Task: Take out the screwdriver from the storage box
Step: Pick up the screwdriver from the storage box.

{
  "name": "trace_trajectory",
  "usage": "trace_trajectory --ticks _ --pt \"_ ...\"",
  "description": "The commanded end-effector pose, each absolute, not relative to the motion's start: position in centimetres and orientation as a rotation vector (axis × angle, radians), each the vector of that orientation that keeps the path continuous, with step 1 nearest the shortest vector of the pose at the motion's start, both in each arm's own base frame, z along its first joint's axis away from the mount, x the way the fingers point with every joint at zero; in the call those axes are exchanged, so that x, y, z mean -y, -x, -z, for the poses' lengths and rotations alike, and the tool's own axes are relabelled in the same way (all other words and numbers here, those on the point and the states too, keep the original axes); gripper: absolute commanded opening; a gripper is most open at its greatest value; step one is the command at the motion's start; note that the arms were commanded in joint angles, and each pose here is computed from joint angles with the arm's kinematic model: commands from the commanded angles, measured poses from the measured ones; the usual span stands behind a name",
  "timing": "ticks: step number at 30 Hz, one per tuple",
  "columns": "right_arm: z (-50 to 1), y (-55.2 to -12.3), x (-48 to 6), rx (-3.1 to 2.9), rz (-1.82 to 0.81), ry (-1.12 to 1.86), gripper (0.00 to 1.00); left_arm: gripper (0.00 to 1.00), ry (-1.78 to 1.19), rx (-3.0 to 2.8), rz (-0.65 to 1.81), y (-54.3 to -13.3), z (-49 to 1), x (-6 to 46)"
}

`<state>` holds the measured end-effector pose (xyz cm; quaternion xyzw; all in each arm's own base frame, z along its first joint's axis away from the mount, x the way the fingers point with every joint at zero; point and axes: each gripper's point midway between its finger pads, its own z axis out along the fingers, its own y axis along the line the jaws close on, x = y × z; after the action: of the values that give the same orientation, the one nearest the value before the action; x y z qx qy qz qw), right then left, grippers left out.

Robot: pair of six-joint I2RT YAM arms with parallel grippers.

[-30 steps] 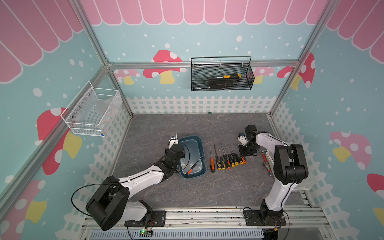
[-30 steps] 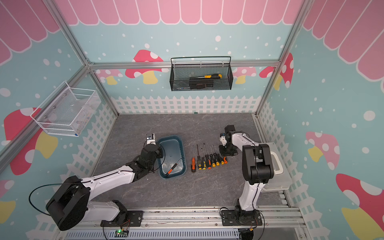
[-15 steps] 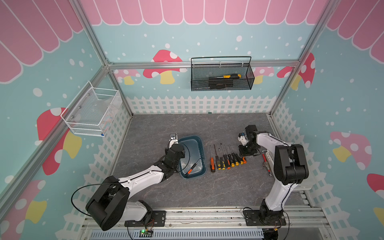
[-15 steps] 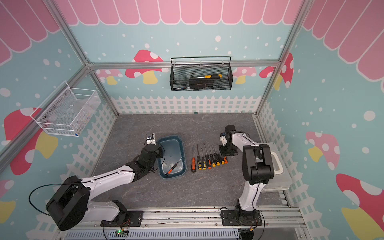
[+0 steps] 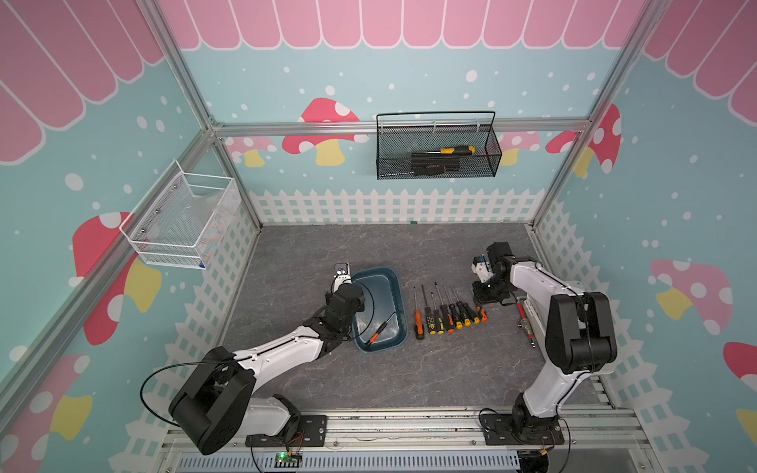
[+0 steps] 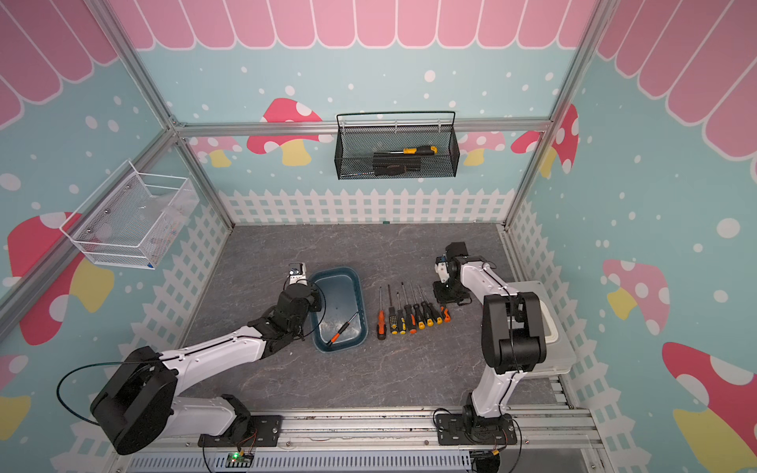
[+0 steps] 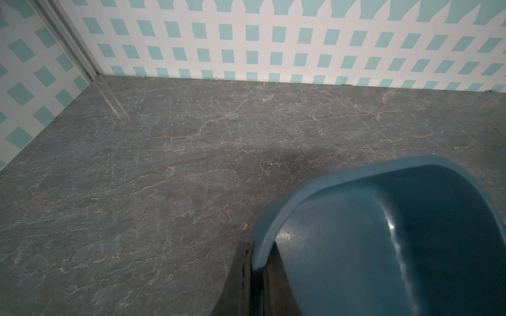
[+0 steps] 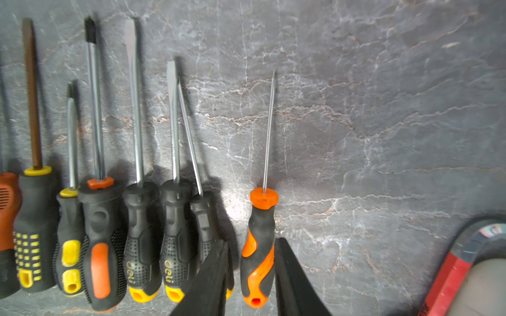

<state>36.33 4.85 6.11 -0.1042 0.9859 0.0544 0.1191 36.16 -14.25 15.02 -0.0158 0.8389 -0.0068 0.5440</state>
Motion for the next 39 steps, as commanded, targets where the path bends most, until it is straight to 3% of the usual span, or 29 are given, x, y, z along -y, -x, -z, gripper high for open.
trace_trajectory --ticks 1,12,21,33,39 --pt "-8.6 -36.0 -5.1 -2.830 -0.194 0.262 0.31 0.00 0.014 -1.994 0.002 -35.9 -15.4 14.3" --pt "-14.9 -31.4 -10.7 -2.588 -0.458 0.155 0.37 0.00 0.018 -1.991 0.015 -36.0 -15.4 14.7" --pt "-17.8 -28.6 -20.7 -2.465 -0.636 0.235 0.37 0.00 0.014 -1.983 0.011 -35.9 -16.0 14.8" --pt "-17.6 -26.3 -34.0 -2.443 -0.849 0.462 0.38 0.00 0.011 -1.979 -0.004 -35.7 -16.4 14.6" --pt "-14.5 -25.9 -37.0 -2.496 -0.903 0.450 0.37 0.00 0.011 -1.972 -0.016 -35.7 -16.7 14.5"
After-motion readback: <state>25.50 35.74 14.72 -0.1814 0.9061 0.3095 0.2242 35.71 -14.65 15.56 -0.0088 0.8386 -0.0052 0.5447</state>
